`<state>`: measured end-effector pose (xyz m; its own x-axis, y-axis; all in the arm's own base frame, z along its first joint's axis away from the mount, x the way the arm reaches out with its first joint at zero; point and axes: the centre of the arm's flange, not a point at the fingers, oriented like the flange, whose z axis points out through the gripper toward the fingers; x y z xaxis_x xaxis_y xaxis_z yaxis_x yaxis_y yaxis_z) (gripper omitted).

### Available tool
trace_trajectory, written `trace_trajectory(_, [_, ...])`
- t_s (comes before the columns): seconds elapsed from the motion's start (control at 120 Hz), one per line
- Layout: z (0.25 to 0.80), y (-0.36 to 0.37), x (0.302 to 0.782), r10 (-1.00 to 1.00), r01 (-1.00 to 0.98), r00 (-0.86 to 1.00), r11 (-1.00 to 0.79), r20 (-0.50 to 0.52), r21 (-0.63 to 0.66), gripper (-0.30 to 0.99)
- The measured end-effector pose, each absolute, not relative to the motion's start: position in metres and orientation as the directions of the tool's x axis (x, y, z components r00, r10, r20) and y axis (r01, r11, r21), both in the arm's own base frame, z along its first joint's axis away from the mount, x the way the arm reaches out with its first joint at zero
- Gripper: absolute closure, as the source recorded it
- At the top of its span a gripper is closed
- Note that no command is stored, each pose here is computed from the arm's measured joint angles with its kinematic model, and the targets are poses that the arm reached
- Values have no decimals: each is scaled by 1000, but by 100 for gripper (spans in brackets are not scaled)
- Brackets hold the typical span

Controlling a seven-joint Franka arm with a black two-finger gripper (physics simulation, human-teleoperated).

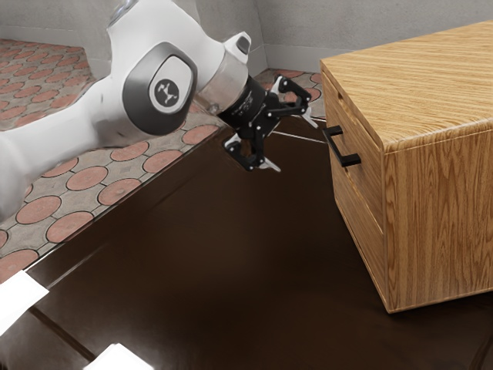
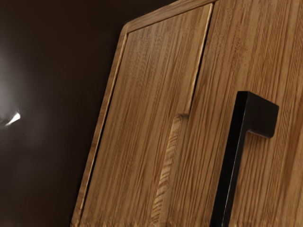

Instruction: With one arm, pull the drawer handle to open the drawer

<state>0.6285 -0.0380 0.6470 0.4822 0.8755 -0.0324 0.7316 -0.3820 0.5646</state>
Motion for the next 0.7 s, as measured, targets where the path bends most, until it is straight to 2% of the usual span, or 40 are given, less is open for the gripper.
trace_trajectory(0.117, [633, -62, 647, 850, 703, 522, -381, -72, 601, 0])
trace_trajectory(0.317, [604, -46, 669, 852, 706, 517, -365, -88, 607, 0])
trace_trajectory(0.7, [577, -33, 676, 845, 708, 529, -384, -85, 592, 0])
